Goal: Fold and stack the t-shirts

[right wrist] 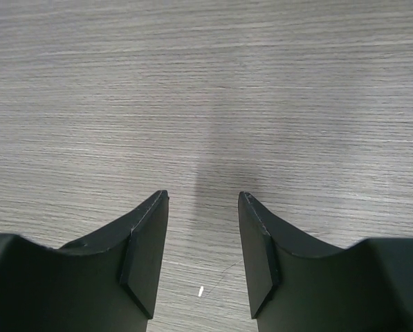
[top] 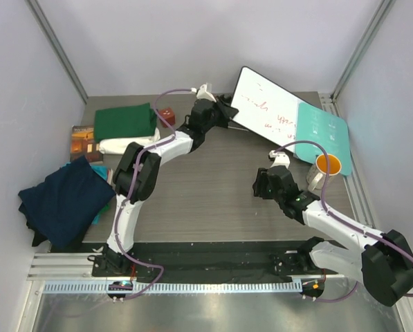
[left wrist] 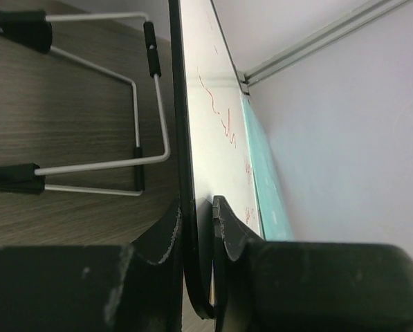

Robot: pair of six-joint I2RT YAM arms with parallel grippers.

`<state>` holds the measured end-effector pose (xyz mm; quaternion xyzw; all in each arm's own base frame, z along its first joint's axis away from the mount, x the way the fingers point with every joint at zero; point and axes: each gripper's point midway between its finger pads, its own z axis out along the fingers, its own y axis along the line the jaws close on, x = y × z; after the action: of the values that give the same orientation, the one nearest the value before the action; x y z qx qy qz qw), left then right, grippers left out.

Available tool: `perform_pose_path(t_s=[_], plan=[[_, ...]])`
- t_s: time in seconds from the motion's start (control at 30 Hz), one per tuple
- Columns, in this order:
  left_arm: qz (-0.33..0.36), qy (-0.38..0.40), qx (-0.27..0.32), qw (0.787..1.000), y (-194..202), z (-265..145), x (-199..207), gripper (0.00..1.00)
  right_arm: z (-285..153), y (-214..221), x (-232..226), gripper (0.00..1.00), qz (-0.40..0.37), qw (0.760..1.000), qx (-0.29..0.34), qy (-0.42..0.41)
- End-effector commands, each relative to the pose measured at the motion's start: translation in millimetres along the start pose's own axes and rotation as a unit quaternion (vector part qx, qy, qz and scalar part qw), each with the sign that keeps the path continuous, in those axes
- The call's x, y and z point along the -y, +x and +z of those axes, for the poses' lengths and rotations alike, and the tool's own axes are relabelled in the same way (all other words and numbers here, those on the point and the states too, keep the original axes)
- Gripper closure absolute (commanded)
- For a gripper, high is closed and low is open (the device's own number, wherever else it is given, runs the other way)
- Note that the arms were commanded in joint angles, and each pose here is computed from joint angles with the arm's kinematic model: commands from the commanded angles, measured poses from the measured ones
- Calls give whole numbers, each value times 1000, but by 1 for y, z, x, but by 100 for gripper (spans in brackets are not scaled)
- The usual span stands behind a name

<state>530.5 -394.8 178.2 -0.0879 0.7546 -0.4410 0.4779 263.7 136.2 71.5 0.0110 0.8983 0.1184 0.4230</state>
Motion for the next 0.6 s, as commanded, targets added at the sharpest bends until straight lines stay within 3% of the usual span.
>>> perform_pose_path(t_s=[0.0, 0.57], plan=[[114, -39, 89, 989, -73, -22, 6, 100, -6, -18, -8, 50, 18, 999, 33, -15], [175, -92, 157, 968, -168, -91, 20, 100, -4, -24, -19, 50, 27, 999, 30, -32]])
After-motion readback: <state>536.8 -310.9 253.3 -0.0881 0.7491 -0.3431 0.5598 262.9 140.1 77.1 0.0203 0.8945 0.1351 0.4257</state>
